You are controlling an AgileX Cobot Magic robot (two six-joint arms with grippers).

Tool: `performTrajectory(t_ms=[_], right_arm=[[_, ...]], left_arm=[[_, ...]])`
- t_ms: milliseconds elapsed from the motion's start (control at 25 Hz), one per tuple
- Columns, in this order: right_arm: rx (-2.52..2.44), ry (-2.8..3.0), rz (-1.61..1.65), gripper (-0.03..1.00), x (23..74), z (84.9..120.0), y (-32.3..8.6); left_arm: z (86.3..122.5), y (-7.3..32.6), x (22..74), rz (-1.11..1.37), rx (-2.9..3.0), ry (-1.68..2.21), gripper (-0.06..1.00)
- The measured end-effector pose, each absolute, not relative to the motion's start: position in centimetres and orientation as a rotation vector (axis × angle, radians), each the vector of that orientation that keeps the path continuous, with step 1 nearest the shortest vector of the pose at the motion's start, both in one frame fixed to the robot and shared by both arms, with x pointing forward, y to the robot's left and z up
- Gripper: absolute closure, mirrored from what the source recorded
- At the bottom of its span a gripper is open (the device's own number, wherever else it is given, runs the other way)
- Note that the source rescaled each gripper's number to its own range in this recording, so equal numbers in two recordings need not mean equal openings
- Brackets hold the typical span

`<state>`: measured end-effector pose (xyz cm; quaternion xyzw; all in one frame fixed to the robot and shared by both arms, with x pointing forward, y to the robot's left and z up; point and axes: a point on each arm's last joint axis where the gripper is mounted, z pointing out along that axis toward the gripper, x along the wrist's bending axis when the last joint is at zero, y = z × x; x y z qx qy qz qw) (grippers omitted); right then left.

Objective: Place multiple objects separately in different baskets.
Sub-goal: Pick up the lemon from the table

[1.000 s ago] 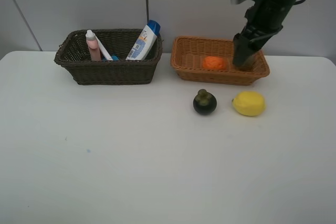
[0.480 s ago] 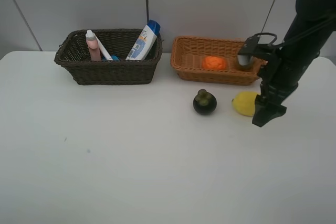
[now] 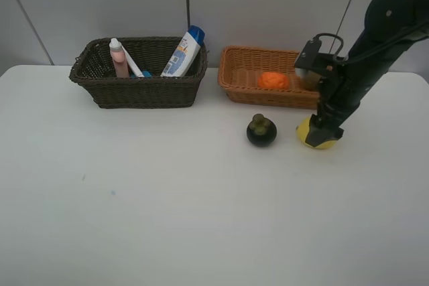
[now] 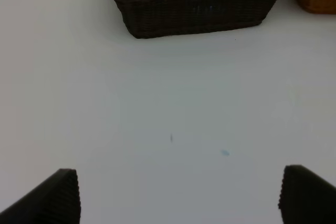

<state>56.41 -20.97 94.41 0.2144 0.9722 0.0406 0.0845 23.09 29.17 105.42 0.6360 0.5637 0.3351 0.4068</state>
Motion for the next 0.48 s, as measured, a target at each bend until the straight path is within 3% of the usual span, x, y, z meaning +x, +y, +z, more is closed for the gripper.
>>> performTrajectory(t_ms=[480], right_arm=[[0.635,2.876,0.128,0.0,57.2,93.2,-21.1]], left_arm=[[105.4,29.2,23.1,0.845,1.604,1.421,-0.05]])
